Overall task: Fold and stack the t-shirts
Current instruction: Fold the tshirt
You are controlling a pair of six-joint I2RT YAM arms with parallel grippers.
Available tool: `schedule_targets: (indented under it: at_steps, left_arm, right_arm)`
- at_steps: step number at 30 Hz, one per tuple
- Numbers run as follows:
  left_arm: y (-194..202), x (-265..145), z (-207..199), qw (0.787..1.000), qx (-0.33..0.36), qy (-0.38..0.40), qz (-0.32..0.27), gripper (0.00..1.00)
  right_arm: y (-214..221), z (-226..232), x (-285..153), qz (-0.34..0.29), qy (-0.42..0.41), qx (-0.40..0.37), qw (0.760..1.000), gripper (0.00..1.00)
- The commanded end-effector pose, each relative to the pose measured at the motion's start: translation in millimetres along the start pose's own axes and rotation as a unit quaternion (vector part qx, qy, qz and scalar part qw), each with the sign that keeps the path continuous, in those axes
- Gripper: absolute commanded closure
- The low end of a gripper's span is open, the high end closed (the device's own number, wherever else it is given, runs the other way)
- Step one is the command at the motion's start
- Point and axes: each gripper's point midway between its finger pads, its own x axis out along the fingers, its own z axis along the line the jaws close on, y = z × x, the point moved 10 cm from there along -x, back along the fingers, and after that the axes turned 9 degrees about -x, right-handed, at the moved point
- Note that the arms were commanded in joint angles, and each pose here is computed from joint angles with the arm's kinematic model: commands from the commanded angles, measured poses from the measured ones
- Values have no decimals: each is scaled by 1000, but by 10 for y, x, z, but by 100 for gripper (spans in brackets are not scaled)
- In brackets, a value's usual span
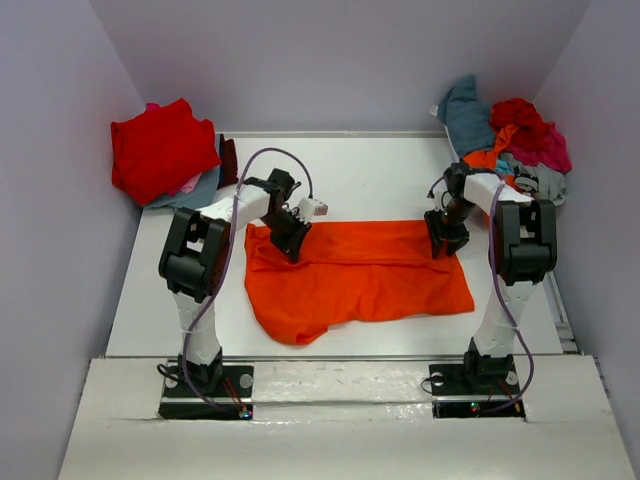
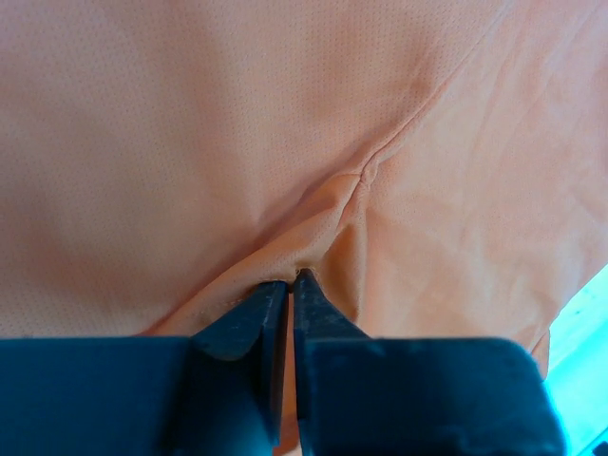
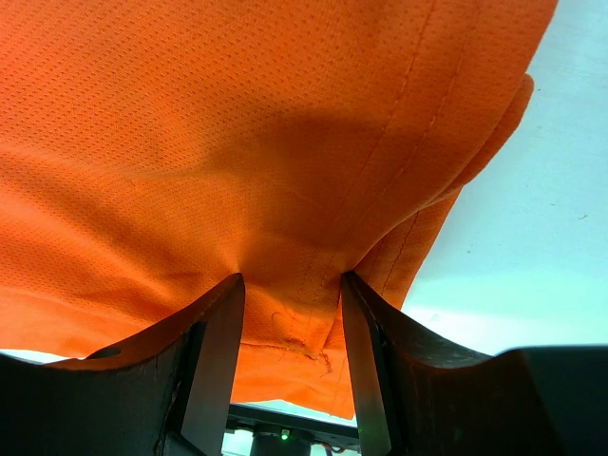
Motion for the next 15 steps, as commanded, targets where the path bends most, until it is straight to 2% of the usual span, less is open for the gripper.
schedule_targets:
  at_steps: [1, 15]
  left_arm:
    - [-57, -205, -74, 1000, 15, -12, -23, 92]
    - [140, -586, -295, 995, 49, -79, -21, 94]
  right_arm:
    - [24, -27, 66, 9, 10, -11, 1000, 49]
    - [18, -27, 86, 9, 8, -12, 1000, 49]
